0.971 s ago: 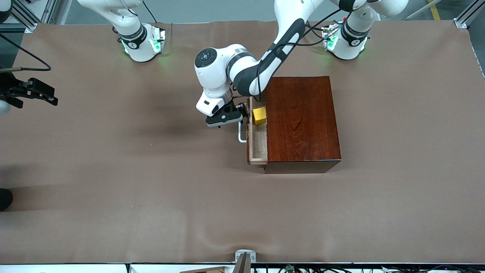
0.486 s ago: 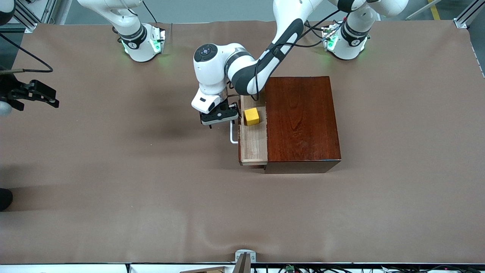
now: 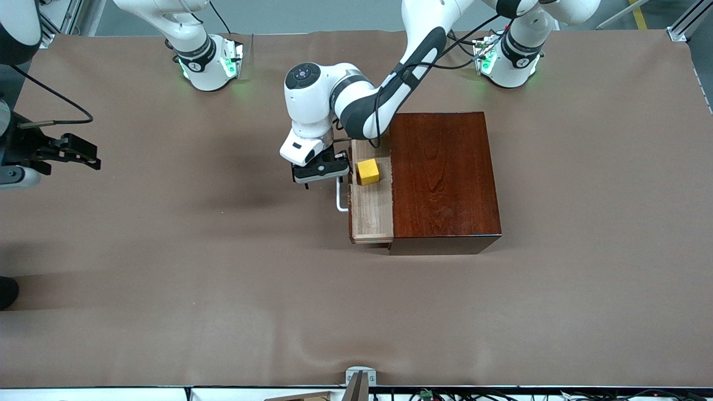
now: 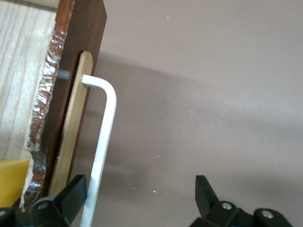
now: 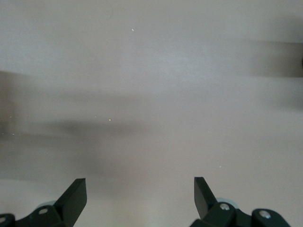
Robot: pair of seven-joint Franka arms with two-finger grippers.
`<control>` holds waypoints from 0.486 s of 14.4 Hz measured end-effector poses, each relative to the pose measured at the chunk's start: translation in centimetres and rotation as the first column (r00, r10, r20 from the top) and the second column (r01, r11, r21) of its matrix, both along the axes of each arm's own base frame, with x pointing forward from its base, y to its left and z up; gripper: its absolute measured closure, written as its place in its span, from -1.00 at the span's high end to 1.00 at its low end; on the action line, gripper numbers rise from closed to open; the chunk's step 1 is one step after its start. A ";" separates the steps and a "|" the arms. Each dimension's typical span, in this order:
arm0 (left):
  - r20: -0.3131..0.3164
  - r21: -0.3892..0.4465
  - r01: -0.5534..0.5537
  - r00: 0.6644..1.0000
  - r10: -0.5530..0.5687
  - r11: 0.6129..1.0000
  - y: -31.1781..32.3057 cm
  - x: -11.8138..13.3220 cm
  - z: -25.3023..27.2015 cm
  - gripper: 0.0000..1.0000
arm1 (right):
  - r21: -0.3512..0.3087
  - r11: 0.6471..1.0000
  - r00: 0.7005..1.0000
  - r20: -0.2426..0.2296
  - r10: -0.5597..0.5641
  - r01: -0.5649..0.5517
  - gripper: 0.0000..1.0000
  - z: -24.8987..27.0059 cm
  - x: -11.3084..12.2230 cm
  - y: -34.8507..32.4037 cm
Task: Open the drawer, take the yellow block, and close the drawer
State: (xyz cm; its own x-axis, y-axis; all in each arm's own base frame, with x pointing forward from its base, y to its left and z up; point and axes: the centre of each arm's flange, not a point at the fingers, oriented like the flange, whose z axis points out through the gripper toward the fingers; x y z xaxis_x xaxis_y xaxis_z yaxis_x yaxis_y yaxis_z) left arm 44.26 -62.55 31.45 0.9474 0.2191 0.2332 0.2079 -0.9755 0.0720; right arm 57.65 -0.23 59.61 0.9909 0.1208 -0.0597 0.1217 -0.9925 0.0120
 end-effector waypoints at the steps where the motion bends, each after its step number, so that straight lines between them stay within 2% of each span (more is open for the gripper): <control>1: 0.012 -0.020 0.001 1.000 -0.001 1.000 -0.3 0.1 0.9 1.00 | 0.000 1.000 1.000 0.001 0.007 -0.007 1.00 0.0 0.0 0.4; 4: 0.033 -0.065 -0.015 0.999 0.017 0.998 -0.1 0.7 5.4 1.00 | 0.002 1.000 1.000 0.004 -0.003 0.003 1.00 0.2 0.0 0.8; 7: 0.039 -0.051 -0.063 0.997 0.065 0.997 2.5 1.8 11.9 1.00 | 0.074 0.988 0.991 -0.006 -0.137 0.137 1.00 0.2 0.0 1.8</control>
